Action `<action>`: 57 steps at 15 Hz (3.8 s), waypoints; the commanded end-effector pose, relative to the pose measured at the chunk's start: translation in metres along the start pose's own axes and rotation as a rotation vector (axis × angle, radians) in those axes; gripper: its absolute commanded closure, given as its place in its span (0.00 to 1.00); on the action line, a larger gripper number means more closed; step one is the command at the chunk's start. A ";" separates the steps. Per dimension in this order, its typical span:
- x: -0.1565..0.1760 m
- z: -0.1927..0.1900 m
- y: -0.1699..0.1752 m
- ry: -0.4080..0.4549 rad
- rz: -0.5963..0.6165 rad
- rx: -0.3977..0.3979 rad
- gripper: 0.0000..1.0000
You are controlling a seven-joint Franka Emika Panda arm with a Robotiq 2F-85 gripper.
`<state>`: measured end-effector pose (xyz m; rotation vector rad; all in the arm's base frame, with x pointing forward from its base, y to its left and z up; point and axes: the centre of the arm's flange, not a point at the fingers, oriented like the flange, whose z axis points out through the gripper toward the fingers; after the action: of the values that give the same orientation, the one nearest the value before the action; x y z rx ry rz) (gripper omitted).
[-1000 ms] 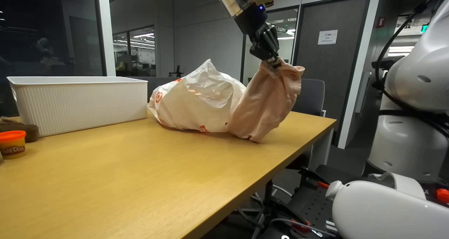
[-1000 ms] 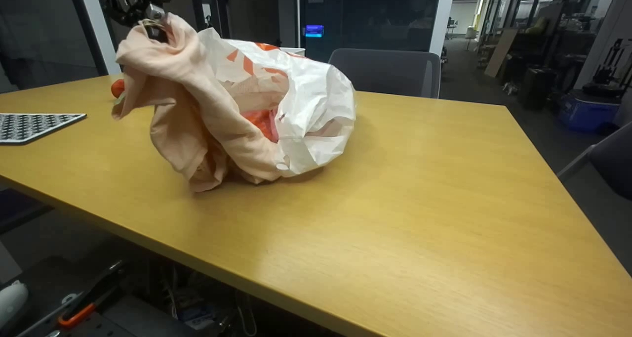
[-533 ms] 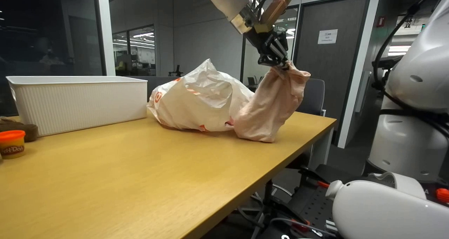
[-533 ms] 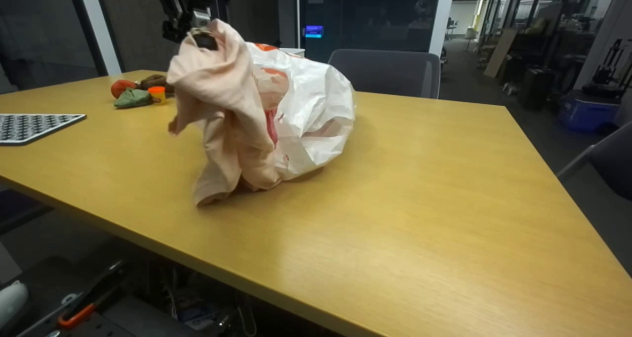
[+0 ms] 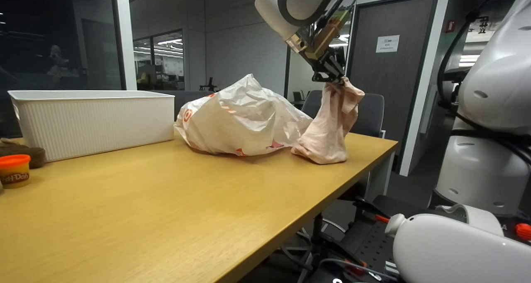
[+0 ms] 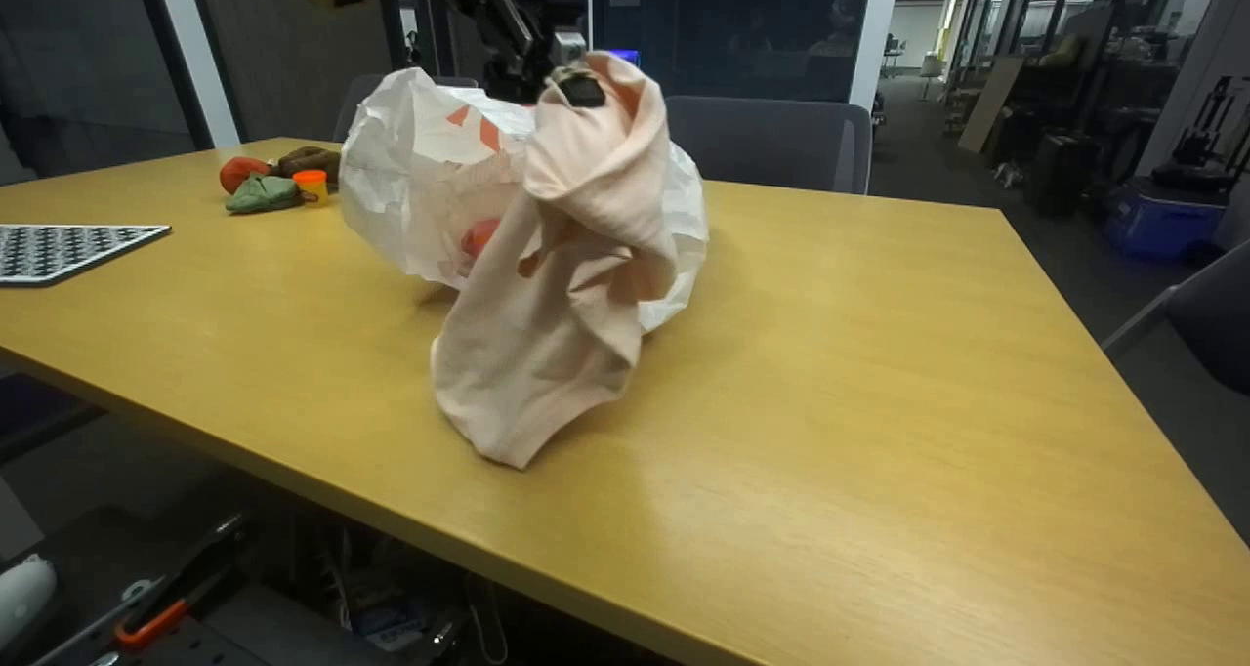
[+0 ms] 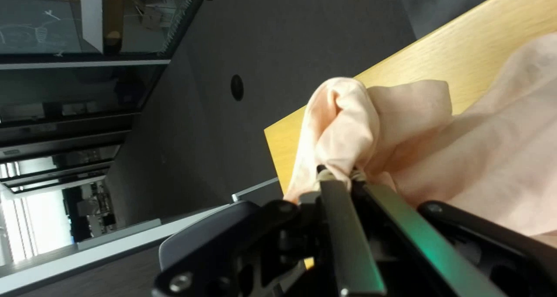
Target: Take the pink clothing out of the carrier bag
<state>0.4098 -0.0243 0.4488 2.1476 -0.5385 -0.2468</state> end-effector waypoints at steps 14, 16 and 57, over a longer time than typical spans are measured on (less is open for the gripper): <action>0.076 0.099 0.001 -0.067 0.365 -0.017 0.54; 0.066 0.080 -0.006 -0.022 0.326 0.042 0.38; 0.077 -0.029 -0.209 0.277 -0.516 0.735 0.25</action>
<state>0.5335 0.0670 0.3015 2.9648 0.1183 -0.0377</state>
